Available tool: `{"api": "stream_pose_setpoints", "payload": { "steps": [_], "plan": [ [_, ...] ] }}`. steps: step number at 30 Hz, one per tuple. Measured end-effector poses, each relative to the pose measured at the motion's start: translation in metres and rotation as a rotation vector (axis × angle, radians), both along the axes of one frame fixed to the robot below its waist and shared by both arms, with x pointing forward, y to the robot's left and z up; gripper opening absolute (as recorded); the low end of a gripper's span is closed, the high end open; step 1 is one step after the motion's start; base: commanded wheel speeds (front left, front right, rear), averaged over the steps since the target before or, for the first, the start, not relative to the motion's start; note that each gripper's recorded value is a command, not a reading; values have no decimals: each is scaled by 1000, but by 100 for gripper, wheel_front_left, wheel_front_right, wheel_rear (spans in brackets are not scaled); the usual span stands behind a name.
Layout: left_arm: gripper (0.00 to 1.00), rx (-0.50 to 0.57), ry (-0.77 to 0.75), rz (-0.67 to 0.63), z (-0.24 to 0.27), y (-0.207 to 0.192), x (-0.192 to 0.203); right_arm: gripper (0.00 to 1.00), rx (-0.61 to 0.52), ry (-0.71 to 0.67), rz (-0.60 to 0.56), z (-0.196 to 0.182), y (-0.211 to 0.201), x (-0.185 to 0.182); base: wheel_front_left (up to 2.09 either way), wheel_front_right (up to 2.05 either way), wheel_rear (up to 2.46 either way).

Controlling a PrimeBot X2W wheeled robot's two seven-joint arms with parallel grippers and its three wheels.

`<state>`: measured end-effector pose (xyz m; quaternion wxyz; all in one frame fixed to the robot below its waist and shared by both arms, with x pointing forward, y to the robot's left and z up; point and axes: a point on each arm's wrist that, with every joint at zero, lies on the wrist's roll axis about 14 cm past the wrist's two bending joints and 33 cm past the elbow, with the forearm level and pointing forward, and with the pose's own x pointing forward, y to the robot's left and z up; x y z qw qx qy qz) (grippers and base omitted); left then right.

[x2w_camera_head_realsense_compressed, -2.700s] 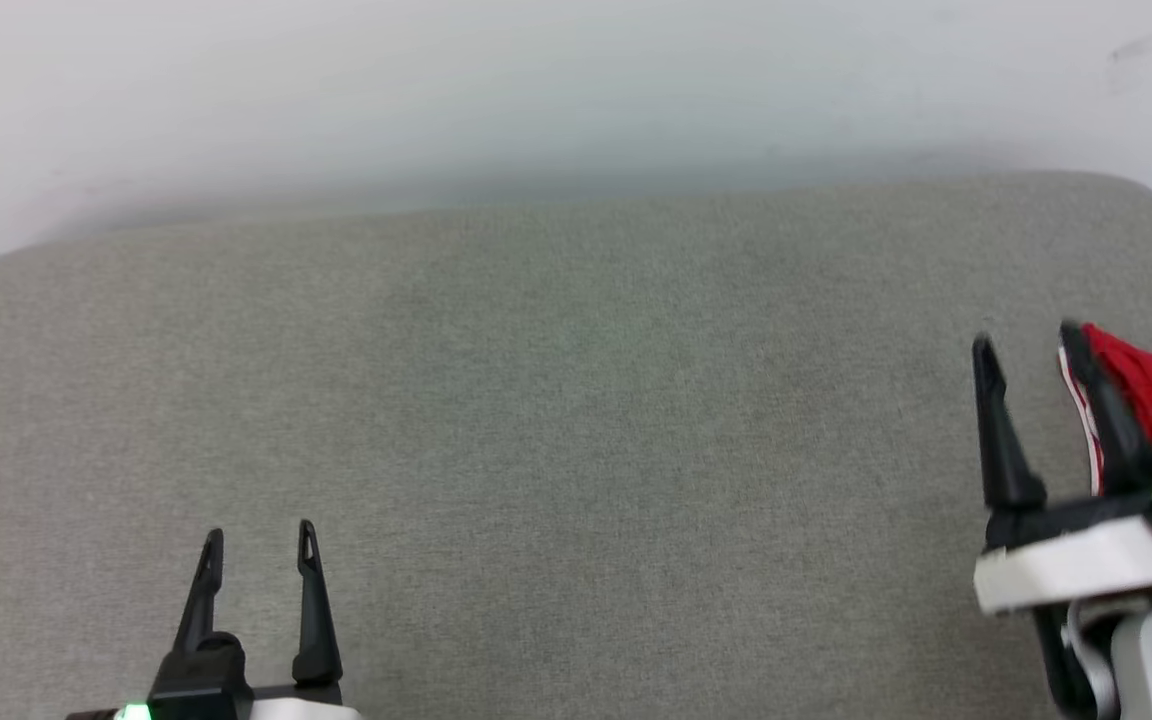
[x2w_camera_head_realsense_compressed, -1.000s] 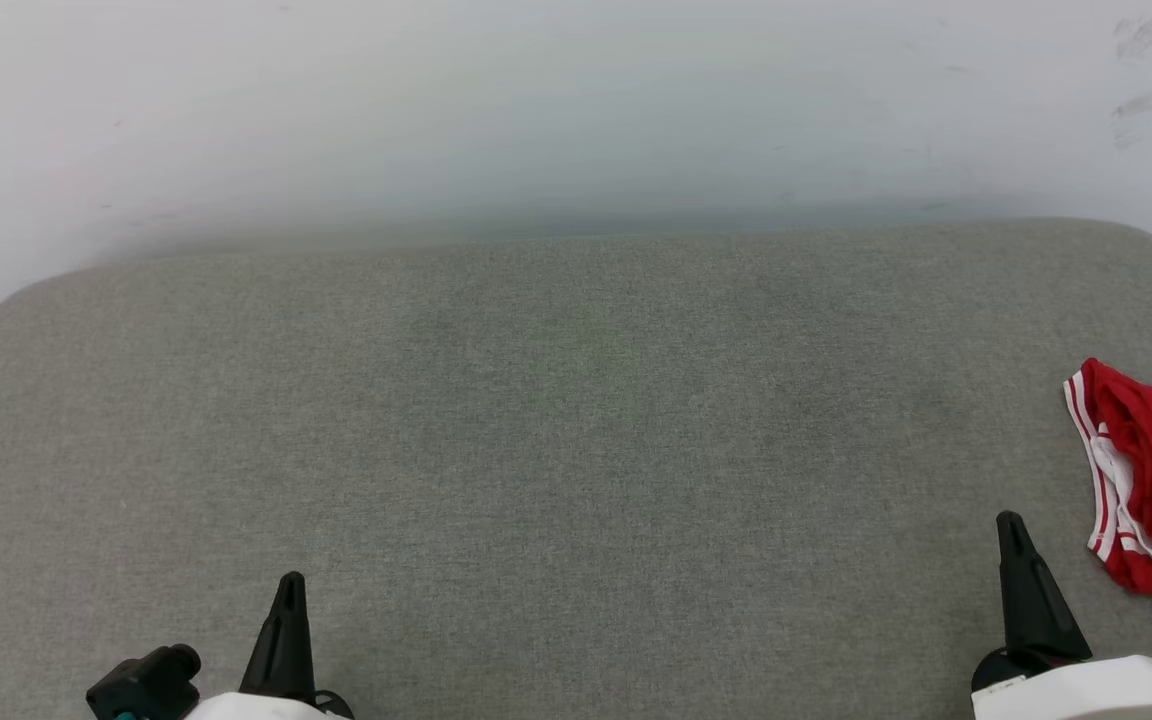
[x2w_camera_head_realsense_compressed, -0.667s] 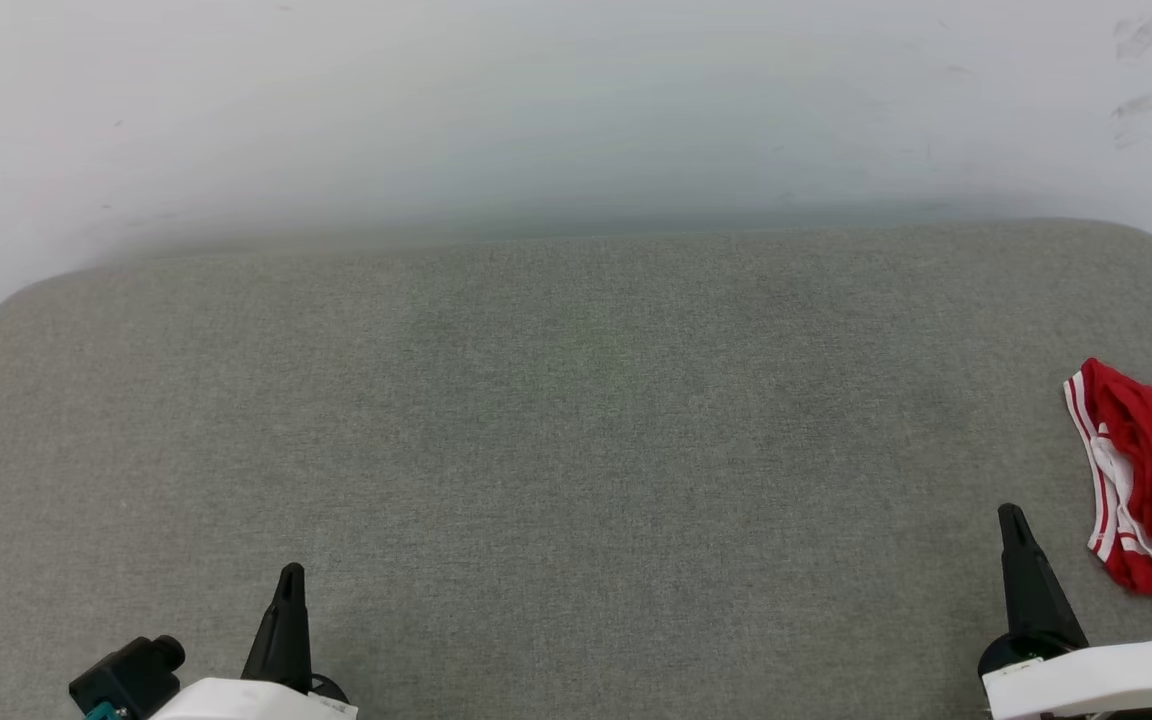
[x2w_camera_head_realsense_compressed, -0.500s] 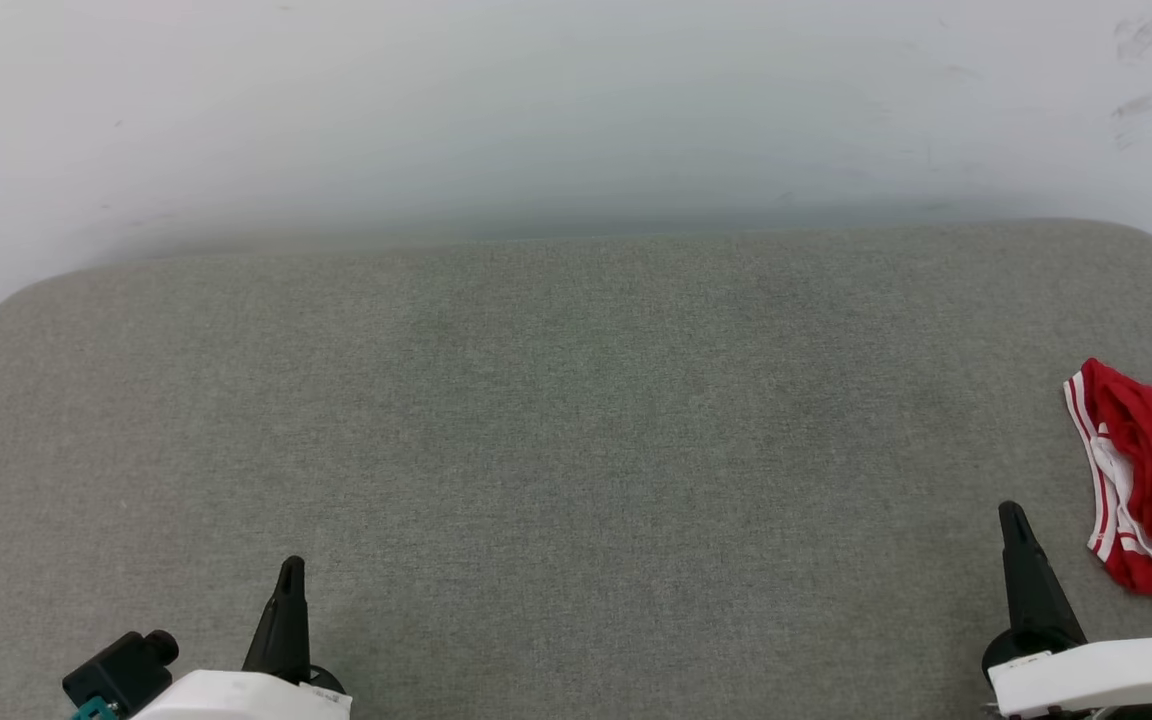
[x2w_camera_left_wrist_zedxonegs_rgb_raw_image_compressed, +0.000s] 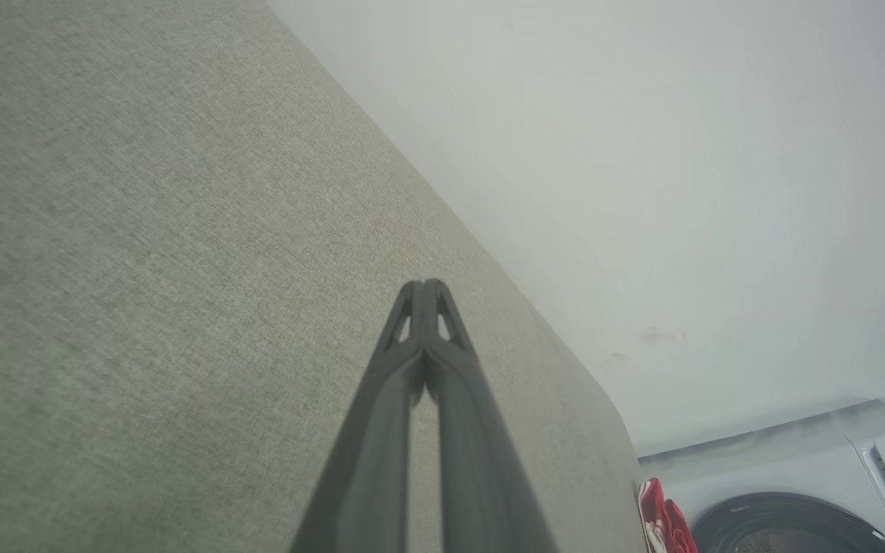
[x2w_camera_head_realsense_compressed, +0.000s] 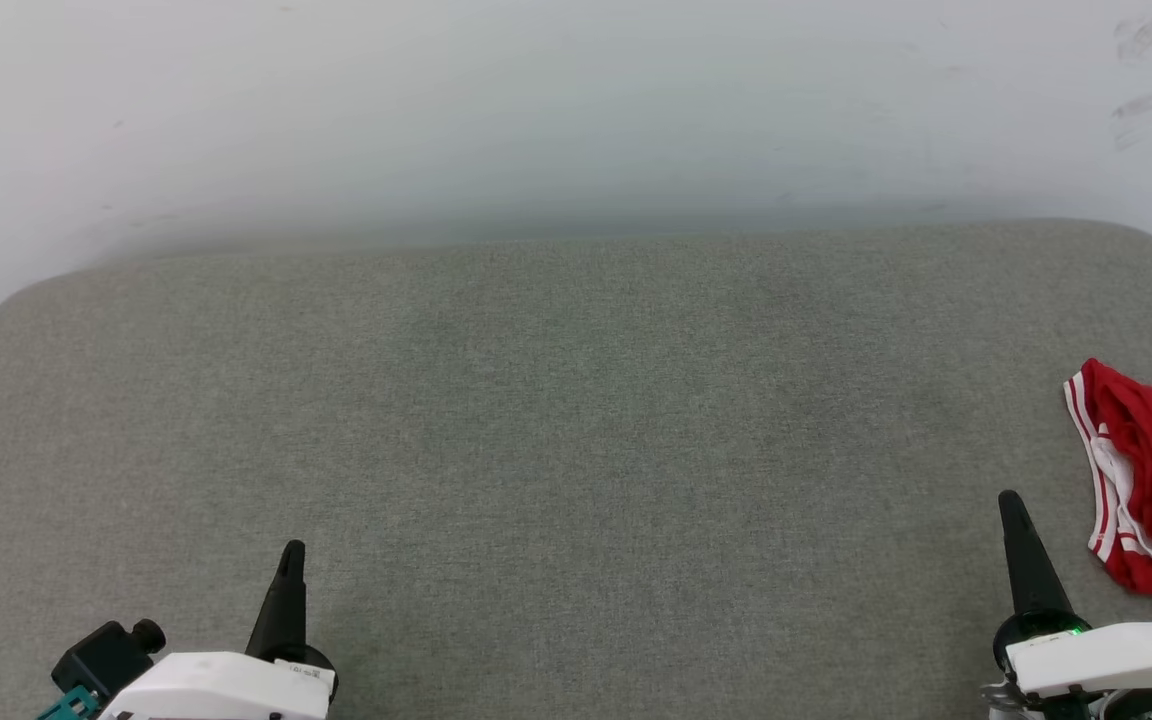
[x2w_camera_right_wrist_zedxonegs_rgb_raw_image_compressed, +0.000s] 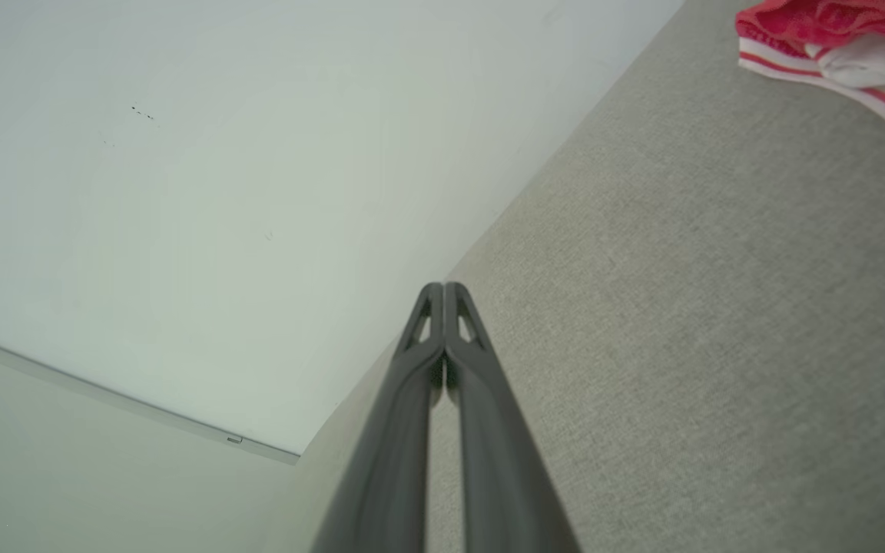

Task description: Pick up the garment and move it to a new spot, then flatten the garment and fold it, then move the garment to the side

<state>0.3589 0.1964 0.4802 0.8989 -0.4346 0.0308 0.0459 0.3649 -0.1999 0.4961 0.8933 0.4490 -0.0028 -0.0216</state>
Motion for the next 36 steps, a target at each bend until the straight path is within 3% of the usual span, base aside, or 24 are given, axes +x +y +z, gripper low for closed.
{"api": "stream_pose_setpoints", "payload": {
  "steps": [36],
  "plan": [
    [0,-390,-38,-5,10,1,17,0,370,5,11,1,-1,13,0,0,0]
  ]
}}
